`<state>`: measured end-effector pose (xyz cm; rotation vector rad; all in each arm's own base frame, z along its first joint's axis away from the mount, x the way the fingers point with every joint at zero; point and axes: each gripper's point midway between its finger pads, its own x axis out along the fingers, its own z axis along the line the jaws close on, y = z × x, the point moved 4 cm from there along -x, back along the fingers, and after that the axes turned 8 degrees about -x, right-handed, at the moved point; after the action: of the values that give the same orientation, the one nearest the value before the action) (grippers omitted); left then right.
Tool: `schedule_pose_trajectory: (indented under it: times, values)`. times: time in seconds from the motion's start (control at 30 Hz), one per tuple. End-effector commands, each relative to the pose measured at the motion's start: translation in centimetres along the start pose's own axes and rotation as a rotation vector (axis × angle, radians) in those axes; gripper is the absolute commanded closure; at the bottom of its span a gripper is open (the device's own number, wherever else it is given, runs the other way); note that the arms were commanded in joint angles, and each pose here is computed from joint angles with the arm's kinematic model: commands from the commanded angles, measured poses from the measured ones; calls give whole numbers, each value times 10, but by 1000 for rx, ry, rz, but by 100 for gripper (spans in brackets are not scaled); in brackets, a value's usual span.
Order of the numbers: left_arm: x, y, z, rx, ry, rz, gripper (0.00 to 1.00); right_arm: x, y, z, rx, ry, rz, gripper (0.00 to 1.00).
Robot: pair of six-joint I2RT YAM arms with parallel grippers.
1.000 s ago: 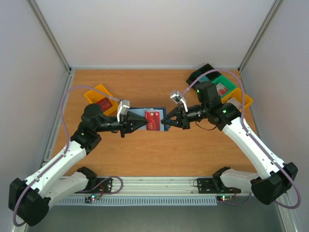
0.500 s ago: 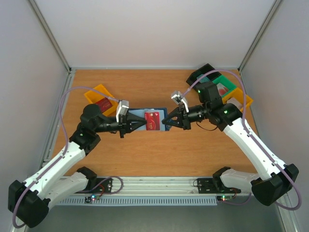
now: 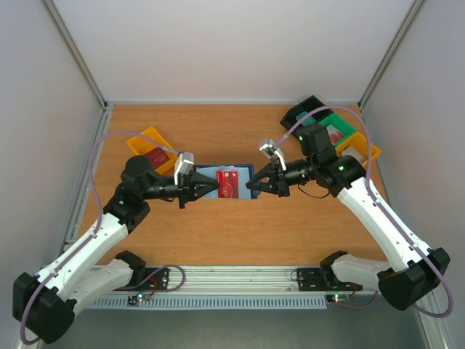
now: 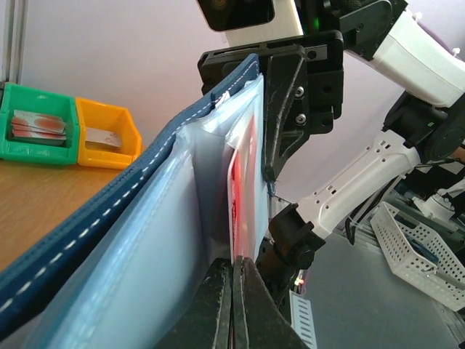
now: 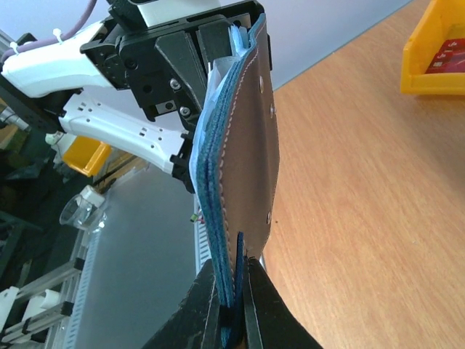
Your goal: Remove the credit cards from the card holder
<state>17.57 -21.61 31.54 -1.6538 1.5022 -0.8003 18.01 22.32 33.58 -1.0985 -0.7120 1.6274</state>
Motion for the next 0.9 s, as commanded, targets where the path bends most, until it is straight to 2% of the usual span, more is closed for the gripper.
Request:
schedule_pose_trajectory:
  times: [0.0, 0.1, 0.27, 0.6, 0.73, 0.8, 0.87]
  values:
    - [-2, -8, -6, 58, 26, -16, 100, -7, -8, 15, -46, -44, -24, 99]
    - [-1, -10, -7, 76, 56, -39, 99, -7, -9, 15, -39, -56, -21, 99]
    - [3, -10, -6, 58, 65, -40, 78, -8, -11, 19, -51, -67, -25, 99]
    - [12, -10, -1, 20, 55, -37, 61, -8, -12, 24, -48, -111, -25, 99]
    - [21, -9, -7, 55, 78, -27, 60, -7, -12, 23, -49, -116, -27, 99]
    - [23, -11, -9, 54, 88, -24, 65, -7, -12, 23, -57, -111, -28, 99]
    - [22, -14, -12, 68, 93, -27, 76, -7, -10, 21, -63, -101, -24, 99]
